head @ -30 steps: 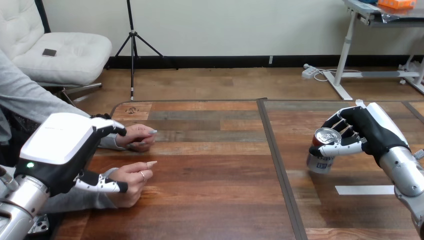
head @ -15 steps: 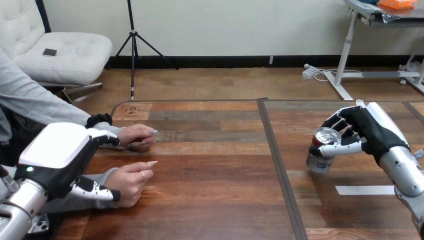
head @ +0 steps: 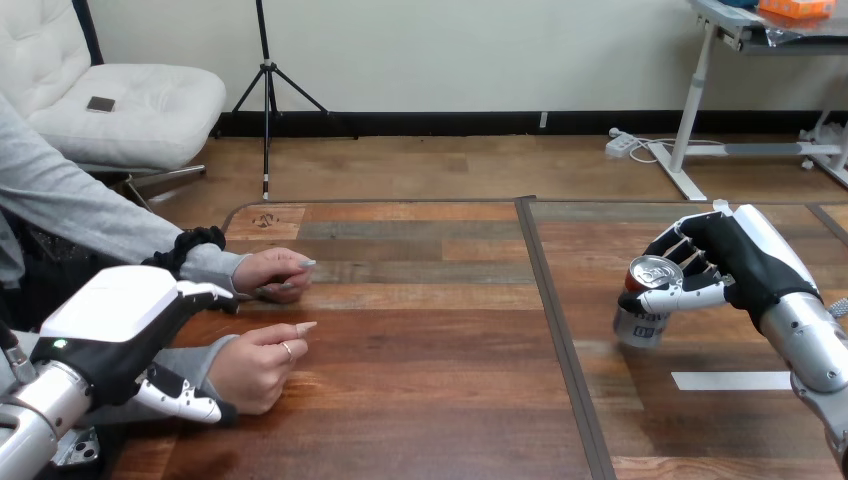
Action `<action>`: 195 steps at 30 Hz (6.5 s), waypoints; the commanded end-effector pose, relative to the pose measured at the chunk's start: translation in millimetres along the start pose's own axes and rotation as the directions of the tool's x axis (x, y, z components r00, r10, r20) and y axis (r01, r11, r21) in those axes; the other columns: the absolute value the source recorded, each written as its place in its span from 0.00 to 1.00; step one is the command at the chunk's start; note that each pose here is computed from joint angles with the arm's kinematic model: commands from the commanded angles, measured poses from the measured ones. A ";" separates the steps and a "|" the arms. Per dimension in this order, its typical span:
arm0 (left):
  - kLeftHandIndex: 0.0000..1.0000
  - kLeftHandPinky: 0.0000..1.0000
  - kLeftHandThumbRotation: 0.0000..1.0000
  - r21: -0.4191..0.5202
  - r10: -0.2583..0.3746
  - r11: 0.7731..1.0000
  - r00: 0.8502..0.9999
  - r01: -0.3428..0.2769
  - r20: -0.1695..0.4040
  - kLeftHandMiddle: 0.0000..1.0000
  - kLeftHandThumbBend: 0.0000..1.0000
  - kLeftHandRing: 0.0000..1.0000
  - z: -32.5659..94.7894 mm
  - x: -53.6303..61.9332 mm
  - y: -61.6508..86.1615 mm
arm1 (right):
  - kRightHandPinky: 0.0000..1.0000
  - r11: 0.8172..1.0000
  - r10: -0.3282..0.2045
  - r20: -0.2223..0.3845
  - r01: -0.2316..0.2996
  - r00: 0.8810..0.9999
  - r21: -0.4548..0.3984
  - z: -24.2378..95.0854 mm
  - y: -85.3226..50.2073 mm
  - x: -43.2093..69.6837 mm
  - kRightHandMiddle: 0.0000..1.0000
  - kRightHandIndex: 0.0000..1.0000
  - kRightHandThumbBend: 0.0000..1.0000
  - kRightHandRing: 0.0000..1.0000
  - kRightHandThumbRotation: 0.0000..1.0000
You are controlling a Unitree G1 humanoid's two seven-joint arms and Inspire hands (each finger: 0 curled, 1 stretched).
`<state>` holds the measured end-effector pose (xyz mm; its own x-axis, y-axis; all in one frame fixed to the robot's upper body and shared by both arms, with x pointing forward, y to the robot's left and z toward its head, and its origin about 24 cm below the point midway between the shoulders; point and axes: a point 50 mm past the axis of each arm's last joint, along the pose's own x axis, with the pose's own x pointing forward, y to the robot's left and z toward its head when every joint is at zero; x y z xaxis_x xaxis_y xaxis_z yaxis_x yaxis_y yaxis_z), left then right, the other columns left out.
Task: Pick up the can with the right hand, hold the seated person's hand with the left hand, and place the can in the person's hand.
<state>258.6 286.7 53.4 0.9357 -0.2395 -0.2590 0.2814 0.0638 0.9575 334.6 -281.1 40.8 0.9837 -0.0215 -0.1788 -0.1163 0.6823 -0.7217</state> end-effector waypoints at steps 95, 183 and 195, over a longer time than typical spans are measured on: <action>0.81 0.73 0.17 0.083 -0.028 0.996 0.984 0.043 -0.177 0.82 0.98 0.79 -31.3 1.8 7.1 | 0.35 0.996 -0.092 0.117 0.093 0.989 -0.001 26.2 -26.8 8.5 0.44 0.47 0.71 0.39 0.00; 0.66 0.54 0.00 -0.066 -0.108 0.992 0.992 0.103 -0.072 0.65 0.91 0.61 -7.4 14.6 11.2 | 0.36 0.994 -0.104 0.146 0.102 0.984 0.026 30.2 -27.6 8.6 0.44 0.47 0.72 0.40 0.00; 0.63 0.51 0.00 -0.017 -0.107 0.994 0.994 0.106 -0.038 0.62 0.84 0.57 -5.4 17.9 11.3 | 0.36 0.994 -0.106 0.151 0.102 0.983 0.031 31.2 -27.4 8.8 0.44 0.47 0.72 0.40 0.00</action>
<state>263.9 303.6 45.3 0.8962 -0.1334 -0.4230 0.4366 0.0968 0.8944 334.7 -281.6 43.2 0.9870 -0.0154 -0.1602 -0.1054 0.6902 -0.7159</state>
